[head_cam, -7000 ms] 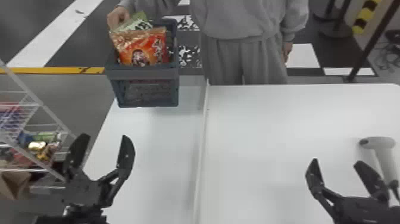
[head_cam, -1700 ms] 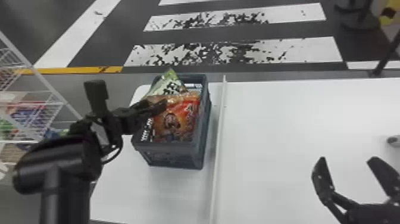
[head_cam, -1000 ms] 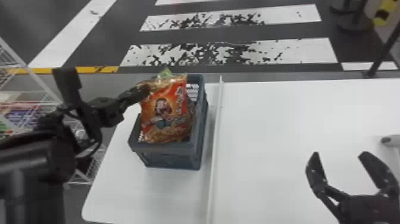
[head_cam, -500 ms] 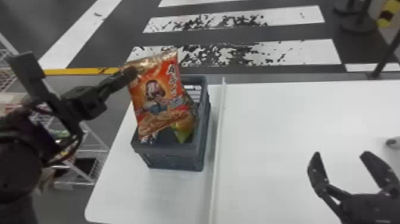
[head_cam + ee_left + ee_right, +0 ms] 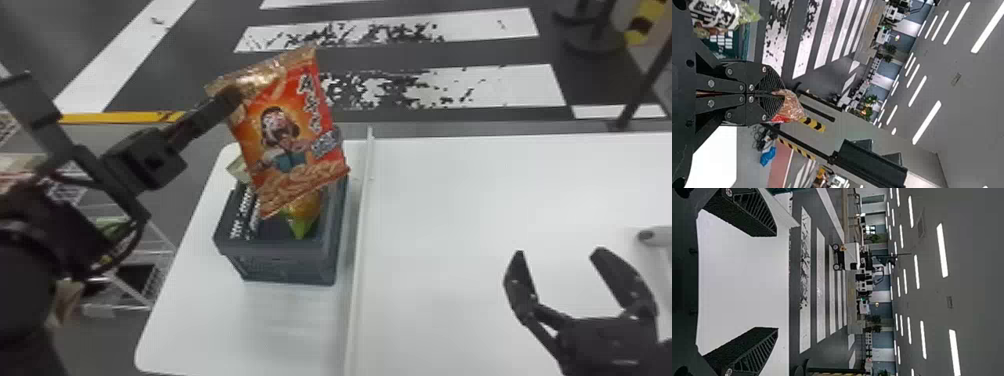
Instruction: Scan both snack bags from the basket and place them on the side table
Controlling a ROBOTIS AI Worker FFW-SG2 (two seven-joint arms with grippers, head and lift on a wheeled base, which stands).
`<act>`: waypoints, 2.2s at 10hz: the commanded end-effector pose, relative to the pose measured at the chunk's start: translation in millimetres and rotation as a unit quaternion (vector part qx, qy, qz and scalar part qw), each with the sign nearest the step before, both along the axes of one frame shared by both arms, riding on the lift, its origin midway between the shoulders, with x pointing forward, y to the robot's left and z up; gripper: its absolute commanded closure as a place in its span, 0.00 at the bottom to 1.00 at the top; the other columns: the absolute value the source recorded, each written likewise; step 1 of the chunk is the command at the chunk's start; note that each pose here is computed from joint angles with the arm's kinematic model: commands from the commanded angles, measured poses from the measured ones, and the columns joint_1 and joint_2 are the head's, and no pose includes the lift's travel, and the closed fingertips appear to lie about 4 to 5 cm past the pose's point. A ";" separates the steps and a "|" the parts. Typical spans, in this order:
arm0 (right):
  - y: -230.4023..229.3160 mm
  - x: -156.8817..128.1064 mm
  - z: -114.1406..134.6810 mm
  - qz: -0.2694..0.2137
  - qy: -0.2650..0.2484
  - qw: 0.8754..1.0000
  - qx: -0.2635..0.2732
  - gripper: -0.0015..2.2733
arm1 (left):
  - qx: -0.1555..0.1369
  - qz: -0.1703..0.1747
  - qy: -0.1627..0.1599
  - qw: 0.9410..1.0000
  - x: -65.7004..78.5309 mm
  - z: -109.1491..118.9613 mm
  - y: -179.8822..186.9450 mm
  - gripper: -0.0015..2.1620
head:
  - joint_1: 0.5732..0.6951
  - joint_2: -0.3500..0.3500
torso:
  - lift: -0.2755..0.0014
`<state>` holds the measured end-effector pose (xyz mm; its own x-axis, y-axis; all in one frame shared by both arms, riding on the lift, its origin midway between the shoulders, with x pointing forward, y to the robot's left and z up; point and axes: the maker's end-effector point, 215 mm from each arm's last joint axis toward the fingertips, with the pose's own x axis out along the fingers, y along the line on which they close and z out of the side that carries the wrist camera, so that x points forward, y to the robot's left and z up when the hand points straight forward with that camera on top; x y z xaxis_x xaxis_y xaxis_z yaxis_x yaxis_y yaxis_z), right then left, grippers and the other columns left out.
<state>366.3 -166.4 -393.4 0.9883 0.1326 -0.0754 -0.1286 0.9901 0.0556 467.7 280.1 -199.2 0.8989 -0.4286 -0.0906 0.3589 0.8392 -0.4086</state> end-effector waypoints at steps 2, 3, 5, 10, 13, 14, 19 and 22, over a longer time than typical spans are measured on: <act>-0.5 -1.0 -0.1 -0.001 0.000 1.000 -0.002 0.03 | -0.055 -0.040 0.008 0.998 11.3 -8.9 -35.0 0.99 | 1.00 0.70 | 0.73; -1.7 -0.9 -0.1 -0.003 0.000 1.000 -0.001 0.03 | -0.060 -0.047 0.022 0.997 14.0 -20.6 -46.0 0.99 | 1.00 0.67 | 0.73; -2.2 -1.5 -0.6 -0.005 0.000 1.000 -0.001 0.03 | -0.095 -0.095 0.066 0.989 18.6 -63.6 -90.5 0.99 | 1.00 0.63 | 0.73; -7.0 0.7 -0.1 -0.010 -0.002 1.000 -0.001 0.03 | -0.134 -0.160 0.115 0.971 32.0 -163.8 -196.2 0.99 | 1.00 0.44 | 0.73; -10.7 2.7 -1.4 -0.013 -0.001 1.000 0.001 0.03 | -0.057 -0.211 0.128 0.967 20.5 -200.6 -269.2 0.99 | 1.00 0.28 | 0.73; -12.4 2.9 -1.5 -0.014 -0.001 1.000 0.000 0.03 | -0.029 -0.222 0.137 0.965 14.5 -213.9 -283.6 0.99 | 1.00 0.23 | 0.73; -15.6 3.7 -6.8 -0.017 0.004 1.000 0.001 0.03 | 0.127 -0.184 0.114 0.968 16.3 -222.9 -277.6 0.03 | 1.00 0.13 | 0.73; -13.9 5.1 -23.7 -0.013 0.034 0.999 -0.001 0.03 | 0.163 -0.116 0.020 0.980 44.2 -151.9 -241.2 0.03 | 1.00 0.20 | 0.73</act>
